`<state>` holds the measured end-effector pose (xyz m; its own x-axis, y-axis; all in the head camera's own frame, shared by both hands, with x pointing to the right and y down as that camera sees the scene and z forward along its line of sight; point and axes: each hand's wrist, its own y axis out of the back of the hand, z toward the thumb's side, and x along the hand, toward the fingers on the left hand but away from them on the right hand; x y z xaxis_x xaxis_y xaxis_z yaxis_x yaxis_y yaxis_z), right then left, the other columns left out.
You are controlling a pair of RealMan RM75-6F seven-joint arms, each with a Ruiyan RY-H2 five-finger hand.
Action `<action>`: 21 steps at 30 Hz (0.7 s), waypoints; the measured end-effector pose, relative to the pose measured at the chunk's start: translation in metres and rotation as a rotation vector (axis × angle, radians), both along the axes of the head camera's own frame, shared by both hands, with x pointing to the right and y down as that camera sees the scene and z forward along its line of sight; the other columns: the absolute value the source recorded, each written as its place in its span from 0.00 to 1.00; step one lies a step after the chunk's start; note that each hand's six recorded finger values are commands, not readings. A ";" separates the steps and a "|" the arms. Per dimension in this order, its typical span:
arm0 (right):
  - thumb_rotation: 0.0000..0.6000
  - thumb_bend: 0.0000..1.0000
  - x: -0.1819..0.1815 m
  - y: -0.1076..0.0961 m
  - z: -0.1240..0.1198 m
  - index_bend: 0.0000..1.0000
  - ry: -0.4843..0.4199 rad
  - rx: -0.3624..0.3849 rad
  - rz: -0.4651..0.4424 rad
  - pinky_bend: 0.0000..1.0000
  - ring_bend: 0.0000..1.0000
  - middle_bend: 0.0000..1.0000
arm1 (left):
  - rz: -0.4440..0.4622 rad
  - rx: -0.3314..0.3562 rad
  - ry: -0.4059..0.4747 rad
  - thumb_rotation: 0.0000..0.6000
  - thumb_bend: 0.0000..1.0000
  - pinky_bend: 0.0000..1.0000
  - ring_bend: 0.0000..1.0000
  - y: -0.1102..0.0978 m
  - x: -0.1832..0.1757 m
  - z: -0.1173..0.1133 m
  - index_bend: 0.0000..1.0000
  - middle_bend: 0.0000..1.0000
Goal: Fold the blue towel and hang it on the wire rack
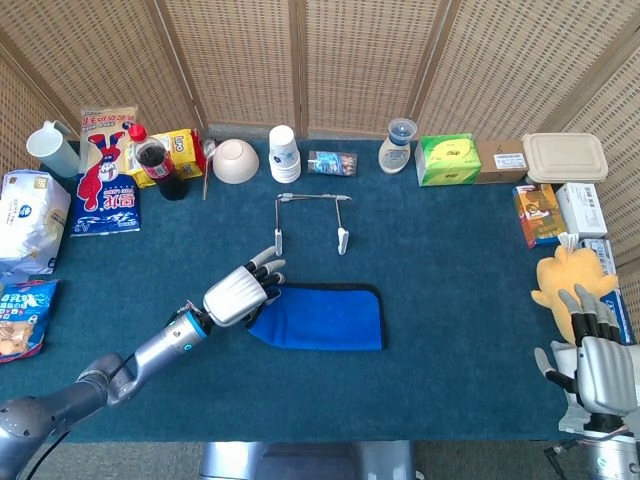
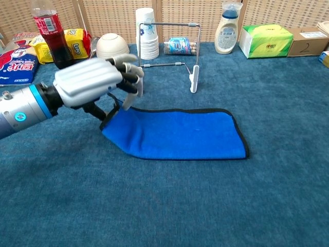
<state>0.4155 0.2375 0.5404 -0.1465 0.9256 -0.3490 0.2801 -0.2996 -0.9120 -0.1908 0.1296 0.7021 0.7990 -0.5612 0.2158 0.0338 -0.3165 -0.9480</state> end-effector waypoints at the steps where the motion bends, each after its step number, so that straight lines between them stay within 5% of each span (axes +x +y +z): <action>1: 1.00 0.29 0.001 0.000 0.000 0.09 -0.001 0.000 0.002 0.00 0.00 0.03 | -0.008 0.000 0.015 1.00 0.41 0.00 0.20 -0.002 0.000 -0.005 0.71 0.42; 9: 1.00 0.29 0.009 0.003 0.004 0.09 -0.015 0.000 0.023 0.00 0.00 0.03 | -0.096 -0.045 0.152 1.00 0.42 0.00 0.19 -0.019 -0.001 -0.053 0.74 0.44; 21: 1.00 0.29 0.020 0.009 0.012 0.09 -0.047 -0.004 0.045 0.00 0.00 0.03 | -0.234 -0.058 0.261 1.00 0.42 0.00 0.19 -0.071 0.006 -0.162 0.75 0.44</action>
<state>0.4359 0.2466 0.5524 -0.1709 0.9170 -0.3603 0.3361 -0.2895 -0.8962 -0.1847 0.0584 0.5398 0.6824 -0.7286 0.0581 -0.2869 -0.3401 -0.8956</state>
